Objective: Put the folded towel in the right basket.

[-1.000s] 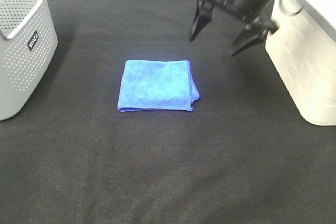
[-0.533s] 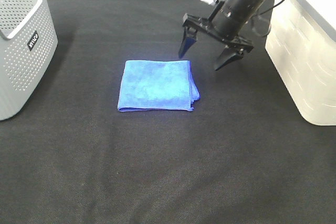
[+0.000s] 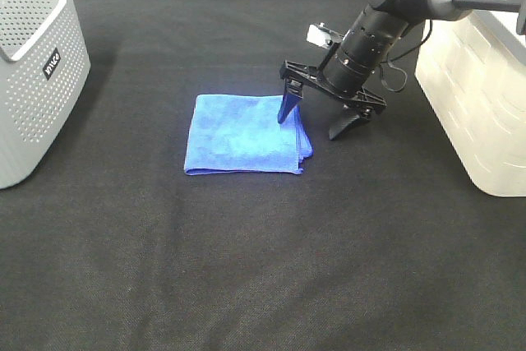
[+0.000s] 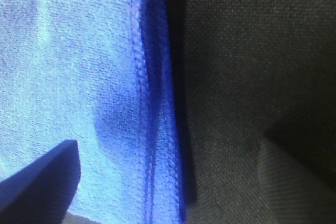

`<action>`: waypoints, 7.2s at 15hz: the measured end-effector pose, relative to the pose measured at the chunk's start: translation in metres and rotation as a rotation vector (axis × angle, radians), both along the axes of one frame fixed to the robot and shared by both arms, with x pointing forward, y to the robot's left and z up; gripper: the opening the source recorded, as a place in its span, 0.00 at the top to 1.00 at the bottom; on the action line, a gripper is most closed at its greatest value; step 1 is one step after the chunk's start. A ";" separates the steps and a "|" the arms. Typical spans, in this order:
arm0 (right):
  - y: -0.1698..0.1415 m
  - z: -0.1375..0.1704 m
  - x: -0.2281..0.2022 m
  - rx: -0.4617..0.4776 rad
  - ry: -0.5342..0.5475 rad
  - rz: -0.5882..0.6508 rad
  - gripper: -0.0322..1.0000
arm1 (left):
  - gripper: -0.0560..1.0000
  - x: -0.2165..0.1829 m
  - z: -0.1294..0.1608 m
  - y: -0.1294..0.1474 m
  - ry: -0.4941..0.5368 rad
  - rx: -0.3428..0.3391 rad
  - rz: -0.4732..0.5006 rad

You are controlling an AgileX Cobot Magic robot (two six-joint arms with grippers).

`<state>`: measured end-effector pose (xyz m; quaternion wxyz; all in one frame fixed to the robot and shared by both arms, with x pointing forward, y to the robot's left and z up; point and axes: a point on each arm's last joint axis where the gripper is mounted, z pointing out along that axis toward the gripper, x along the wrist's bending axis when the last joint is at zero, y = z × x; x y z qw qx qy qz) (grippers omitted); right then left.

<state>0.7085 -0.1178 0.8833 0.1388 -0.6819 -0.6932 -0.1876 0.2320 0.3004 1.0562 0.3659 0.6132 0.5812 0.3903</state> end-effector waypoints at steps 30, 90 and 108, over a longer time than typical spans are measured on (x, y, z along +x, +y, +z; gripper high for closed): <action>0.041 0.191 0.011 0.237 -0.432 0.129 0.80 | 0.01 0.000 0.000 0.001 0.000 0.010 0.007; -0.180 0.153 -0.472 -0.430 -0.928 -0.222 0.02 | 0.01 0.000 0.000 0.001 0.000 0.015 0.010; -0.179 0.153 -0.472 -0.419 -0.929 -0.219 0.02 | 0.01 0.000 0.000 0.001 0.000 0.015 0.010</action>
